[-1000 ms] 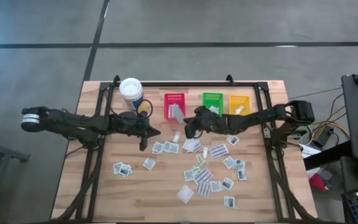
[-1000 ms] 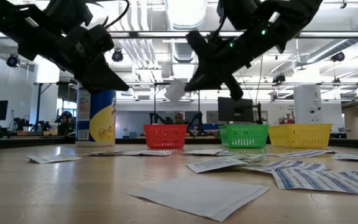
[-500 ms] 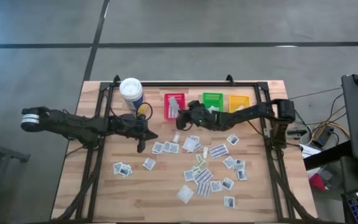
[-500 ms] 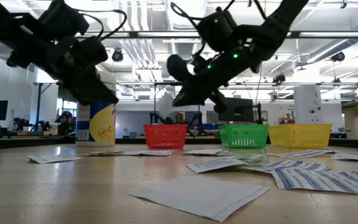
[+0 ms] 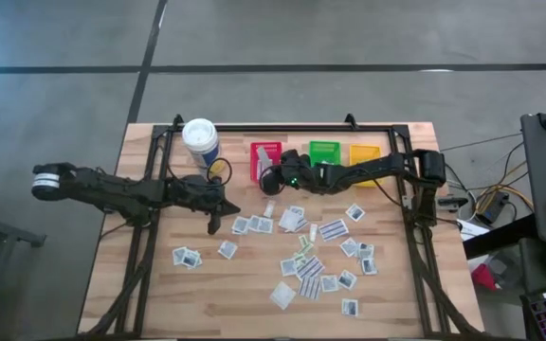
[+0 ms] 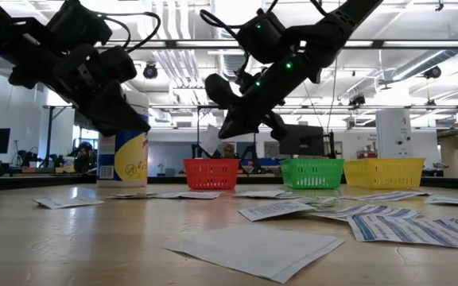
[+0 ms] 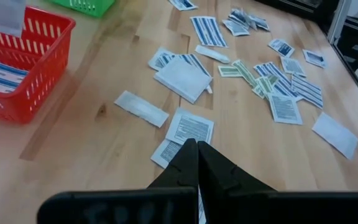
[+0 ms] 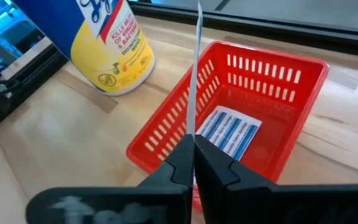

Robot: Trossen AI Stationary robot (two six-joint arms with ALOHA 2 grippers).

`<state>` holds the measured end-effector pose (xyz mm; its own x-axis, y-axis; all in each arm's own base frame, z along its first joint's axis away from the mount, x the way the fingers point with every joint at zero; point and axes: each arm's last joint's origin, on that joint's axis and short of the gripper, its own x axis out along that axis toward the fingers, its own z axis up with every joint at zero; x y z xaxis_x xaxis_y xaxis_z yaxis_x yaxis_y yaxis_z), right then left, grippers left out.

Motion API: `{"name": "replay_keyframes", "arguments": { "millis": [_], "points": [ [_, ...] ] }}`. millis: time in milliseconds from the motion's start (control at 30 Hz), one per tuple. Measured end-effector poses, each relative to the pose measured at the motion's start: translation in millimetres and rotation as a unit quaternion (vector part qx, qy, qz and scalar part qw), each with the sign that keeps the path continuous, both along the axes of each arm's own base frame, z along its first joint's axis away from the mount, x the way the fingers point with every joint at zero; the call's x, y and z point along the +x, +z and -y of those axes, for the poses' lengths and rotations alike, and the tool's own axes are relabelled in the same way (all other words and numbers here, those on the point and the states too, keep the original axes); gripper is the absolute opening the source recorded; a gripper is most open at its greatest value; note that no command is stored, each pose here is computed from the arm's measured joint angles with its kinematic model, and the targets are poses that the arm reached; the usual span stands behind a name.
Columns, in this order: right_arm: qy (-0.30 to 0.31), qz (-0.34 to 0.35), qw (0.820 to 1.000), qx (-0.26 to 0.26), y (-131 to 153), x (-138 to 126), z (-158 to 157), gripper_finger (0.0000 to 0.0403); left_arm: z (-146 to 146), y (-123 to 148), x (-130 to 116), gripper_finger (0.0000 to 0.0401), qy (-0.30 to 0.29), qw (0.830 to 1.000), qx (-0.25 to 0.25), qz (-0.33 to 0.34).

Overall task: Pick & Place First Aid Supplies
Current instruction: Put the blue bandage in the red bin, then put the alcohol pad in the green bin

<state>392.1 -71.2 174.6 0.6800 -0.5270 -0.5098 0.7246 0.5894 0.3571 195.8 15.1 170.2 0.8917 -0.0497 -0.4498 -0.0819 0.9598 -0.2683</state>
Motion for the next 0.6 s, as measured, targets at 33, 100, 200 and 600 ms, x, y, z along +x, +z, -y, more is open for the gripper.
{"name": "replay_keyframes", "arguments": {
  "millis": [33,100,200,600],
  "points": [
    [-0.001,-0.001,1.0,0.0,0,0,0,0.0008,0,0,0,0.0,0.0,1.0,0.0,0.0],
    [-0.001,-0.001,1.0,0.0,0,0,1,0.0008,0,0,0,0.0,-0.001,1.0,0.0,0.0],
    [-0.002,-0.004,1.0,0.002,-1,-1,2,0.0013,0,0,0,0.0,-0.002,1.0,-0.001,0.0],
    [-0.004,0.006,1.0,0.012,5,-1,18,0.0092,1,0,0,0.0,-0.004,1.0,0.001,0.0]
  ]
}}
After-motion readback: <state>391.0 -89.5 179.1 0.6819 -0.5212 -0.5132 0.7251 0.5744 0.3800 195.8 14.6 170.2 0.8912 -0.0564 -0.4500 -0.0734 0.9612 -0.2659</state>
